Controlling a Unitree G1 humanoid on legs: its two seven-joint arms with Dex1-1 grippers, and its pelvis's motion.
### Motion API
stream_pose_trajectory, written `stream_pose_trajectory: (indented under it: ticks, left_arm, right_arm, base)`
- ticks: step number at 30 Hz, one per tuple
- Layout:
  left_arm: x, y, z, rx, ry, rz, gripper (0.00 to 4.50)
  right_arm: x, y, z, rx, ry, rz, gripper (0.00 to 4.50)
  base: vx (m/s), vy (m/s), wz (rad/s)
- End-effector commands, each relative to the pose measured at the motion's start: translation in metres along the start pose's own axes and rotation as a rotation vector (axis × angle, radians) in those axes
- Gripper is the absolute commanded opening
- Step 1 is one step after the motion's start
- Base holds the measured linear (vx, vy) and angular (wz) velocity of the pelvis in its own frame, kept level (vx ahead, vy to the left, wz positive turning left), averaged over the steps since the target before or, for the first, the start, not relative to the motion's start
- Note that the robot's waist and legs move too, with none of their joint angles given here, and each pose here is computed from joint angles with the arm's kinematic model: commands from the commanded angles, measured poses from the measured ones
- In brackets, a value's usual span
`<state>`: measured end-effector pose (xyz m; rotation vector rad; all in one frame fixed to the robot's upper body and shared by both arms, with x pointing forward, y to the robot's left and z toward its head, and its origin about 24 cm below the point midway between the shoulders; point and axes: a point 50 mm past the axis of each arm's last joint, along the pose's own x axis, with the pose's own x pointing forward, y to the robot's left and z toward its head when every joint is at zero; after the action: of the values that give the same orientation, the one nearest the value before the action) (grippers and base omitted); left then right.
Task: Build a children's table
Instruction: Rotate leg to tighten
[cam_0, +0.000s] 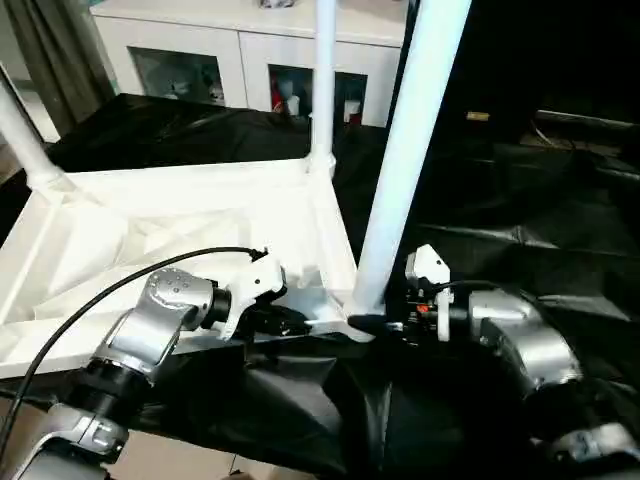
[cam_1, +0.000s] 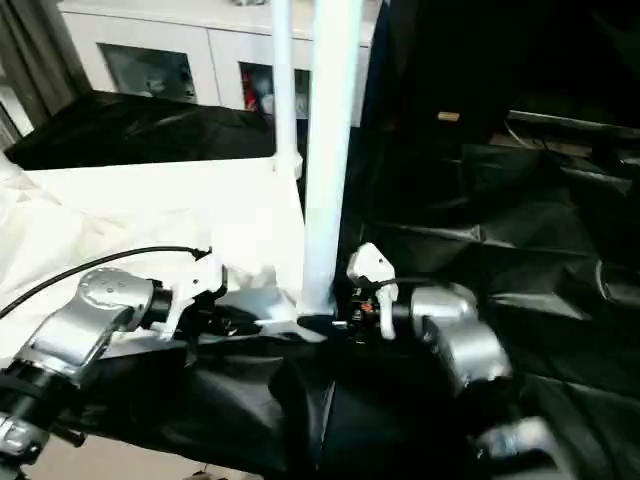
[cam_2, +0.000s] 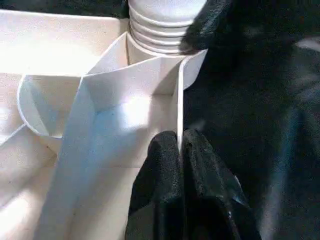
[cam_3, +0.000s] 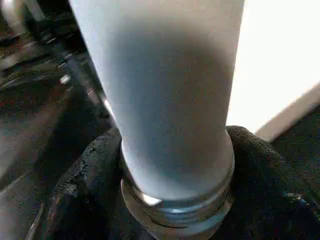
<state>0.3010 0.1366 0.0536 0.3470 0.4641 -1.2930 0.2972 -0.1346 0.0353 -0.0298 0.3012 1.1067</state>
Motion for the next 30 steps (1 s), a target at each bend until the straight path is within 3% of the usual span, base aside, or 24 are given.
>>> stream_pose_trajectory:
  ticks: [1, 7, 11, 13, 15, 17, 19, 23, 30]
  left_arm:
    - [0.009, 0.007, 0.005, -0.042, -0.048, 0.090, 0.00]
    - [0.039, 0.015, 0.019, -0.102, -0.095, 0.240, 0.00]
    - [0.054, 0.013, 0.029, -0.115, -0.132, 0.268, 0.00]
    - [0.059, 0.010, 0.033, -0.102, -0.141, 0.243, 0.00]
    - [0.059, 0.009, 0.033, -0.091, -0.142, 0.228, 0.00]
    - [0.057, 0.008, 0.032, -0.076, -0.139, 0.205, 0.00]
    - [0.051, 0.005, 0.028, -0.039, -0.121, 0.153, 0.00]
    - [0.039, 0.000, 0.020, 0.017, -0.093, 0.063, 0.00]
    - [0.016, -0.011, 0.008, 0.017, -0.058, -0.120, 0.00]
  right_arm:
    - [0.012, 0.004, -0.009, 0.039, 0.011, -0.066, 2.77]
    - [0.048, 0.005, -0.012, 0.101, -0.007, -0.324, 2.76]
    - [0.069, 0.014, -0.004, 0.067, -0.013, -0.338, 2.76]
    - [0.076, 0.020, 0.001, 0.112, -0.058, -0.252, 3.31]
    - [0.076, 0.021, 0.003, 0.123, -0.072, -0.216, 3.47]
    - [0.073, 0.021, 0.003, 0.100, -0.067, -0.193, 3.54]
    - [0.063, 0.018, 0.004, 0.062, -0.056, -0.146, 3.92]
    - [0.040, 0.011, 0.005, 0.021, -0.037, -0.035, 3.92]
    - [0.002, 0.001, 0.009, -0.044, 0.023, 0.119, 3.92]
  base:
    - [0.000, 0.000, 0.00]
    - [0.000, 0.000, 0.00]
    - [0.000, 0.000, 0.00]
    - [0.000, 0.000, 0.00]
    - [0.000, 0.000, 0.00]
    - [0.000, 0.000, 0.00]
    - [0.000, 0.000, 0.00]
    - [0.000, 0.000, 0.00]
    - [0.000, 0.000, 0.00]
